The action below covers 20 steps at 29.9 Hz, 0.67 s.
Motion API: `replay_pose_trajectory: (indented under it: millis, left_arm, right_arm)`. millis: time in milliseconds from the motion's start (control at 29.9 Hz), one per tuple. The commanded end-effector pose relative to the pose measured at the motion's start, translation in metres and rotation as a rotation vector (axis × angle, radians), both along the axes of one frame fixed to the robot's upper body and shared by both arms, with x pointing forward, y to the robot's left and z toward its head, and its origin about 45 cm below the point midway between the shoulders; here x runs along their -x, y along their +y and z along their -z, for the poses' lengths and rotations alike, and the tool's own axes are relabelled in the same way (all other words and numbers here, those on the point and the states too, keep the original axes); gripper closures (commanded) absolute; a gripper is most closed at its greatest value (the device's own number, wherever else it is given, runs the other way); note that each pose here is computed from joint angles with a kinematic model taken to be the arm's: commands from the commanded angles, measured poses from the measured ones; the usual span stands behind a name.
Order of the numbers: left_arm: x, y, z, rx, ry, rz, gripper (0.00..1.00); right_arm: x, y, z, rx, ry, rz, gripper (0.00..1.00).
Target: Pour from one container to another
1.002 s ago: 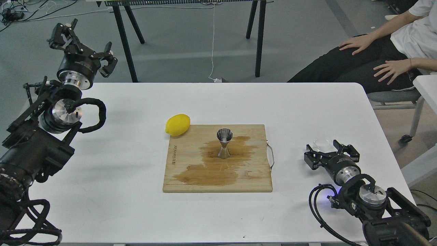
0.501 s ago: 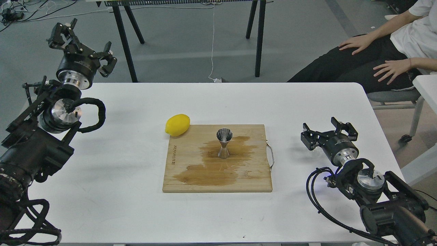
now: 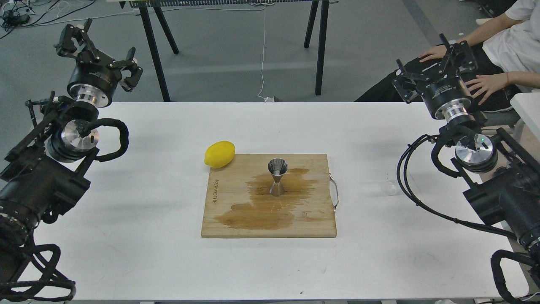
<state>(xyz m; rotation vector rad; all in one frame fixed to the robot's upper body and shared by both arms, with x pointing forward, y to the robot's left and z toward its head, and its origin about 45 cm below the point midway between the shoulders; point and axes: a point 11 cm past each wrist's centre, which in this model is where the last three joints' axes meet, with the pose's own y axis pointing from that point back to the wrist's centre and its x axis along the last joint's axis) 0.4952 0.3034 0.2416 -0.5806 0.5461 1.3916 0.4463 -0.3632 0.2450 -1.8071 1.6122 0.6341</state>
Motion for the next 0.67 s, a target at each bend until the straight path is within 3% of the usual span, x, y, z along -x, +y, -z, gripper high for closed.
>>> replay_pose_trajectory:
  millis: [0,267,634]
  left_arm:
    - [0.0,-0.011,0.002,0.018,-0.002,0.021,0.0]
    - [0.001,-0.02,0.005,0.032,-0.003,0.038,0.0]
    - [-0.002,-0.021,-0.001,0.036,-0.013,0.038,0.0]
  right_arm:
    - [-0.012,-0.007,-0.017,0.031,-0.033,0.025,0.0]
    - [-0.026,-0.026,-0.027,0.046,-0.02,0.09,0.0]
    - [-0.013,-0.069,-0.014,0.073,-0.018,0.127,0.0]
